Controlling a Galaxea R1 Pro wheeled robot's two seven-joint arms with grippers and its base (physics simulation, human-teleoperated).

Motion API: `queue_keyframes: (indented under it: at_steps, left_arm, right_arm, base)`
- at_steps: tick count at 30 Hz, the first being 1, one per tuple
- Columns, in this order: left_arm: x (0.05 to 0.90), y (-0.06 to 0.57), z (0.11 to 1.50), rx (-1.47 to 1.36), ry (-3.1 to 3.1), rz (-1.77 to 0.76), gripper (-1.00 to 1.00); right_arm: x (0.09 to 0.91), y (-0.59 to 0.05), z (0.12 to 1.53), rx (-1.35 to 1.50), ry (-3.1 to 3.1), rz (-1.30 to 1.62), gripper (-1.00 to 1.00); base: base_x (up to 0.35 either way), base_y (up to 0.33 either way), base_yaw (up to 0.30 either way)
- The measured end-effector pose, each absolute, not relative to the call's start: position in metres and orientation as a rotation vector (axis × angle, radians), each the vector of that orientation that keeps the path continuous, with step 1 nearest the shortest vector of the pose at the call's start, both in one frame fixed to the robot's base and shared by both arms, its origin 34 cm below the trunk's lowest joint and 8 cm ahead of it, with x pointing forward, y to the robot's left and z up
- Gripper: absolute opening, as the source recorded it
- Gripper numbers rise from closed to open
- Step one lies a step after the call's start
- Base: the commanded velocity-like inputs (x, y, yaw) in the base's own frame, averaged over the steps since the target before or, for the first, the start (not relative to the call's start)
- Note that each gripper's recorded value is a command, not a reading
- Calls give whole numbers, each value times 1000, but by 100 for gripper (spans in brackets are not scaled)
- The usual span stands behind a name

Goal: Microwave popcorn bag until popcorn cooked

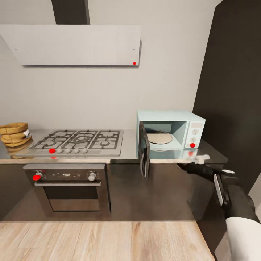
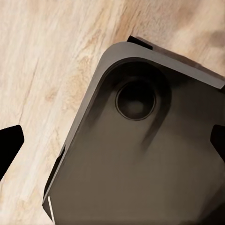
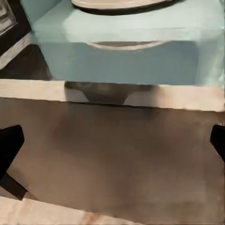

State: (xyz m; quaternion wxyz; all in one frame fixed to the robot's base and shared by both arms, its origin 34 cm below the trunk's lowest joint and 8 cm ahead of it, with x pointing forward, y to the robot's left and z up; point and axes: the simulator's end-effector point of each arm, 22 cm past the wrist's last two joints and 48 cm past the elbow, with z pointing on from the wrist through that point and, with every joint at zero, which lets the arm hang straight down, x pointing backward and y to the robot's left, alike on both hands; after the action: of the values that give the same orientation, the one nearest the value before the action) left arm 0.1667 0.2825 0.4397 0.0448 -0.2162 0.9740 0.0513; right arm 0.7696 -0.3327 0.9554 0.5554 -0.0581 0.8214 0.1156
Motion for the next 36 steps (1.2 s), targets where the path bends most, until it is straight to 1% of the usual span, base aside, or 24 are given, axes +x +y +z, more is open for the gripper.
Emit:
queue_keyframes:
  at_steps: [1,2,5,8,13,16,23,27,29,32,36]
  left_arm:
    - [167,283,440,-661,2975,157,100]
    - [167,283,440,-661,2975,157,100]
    - [167,283,440,-661,2975,157,100]
    - [167,283,440,-661,2975,158,100]
    - [167,284,440,-663,2974,161,100]
    - [167,284,440,-668,2973,161,100]
    - [166,287,440,-688,2967,172,100]
    - [165,290,440,-695,2967,183,100]
    - [165,290,440,-696,2967,184,100]
    - [165,290,440,-696,2968,184,100]
    - [165,291,440,-696,2968,186,100]
  right_arm:
    - [765,-354,917,-101,2026,258,100]
    - [762,-358,900,-87,2059,265,100]
    - [745,-365,838,-106,2190,231,100]
    - [709,-366,779,-143,2323,179,100]
    - [656,-361,693,-107,2514,180,100]
    - [633,-370,654,-38,2608,64,100]
    - [600,-329,611,-32,2718,106,100]
    - [553,-282,570,-65,2831,220,100]
    - [542,-269,558,-100,2820,245,100]
    - [544,-271,550,-112,2772,163,100]
    - [540,-271,546,-111,2775,139,100]
  base:
    - [0,0,0]
    - [0,0,0]
    - [0,0,0]
    - [0,0,33]
    - [0,0,242]
    - [0,0,296]
    - [0,0,300]
    - [0,0,300]
    - [0,0,300]
    - [0,0,300]
    - [0,0,300]
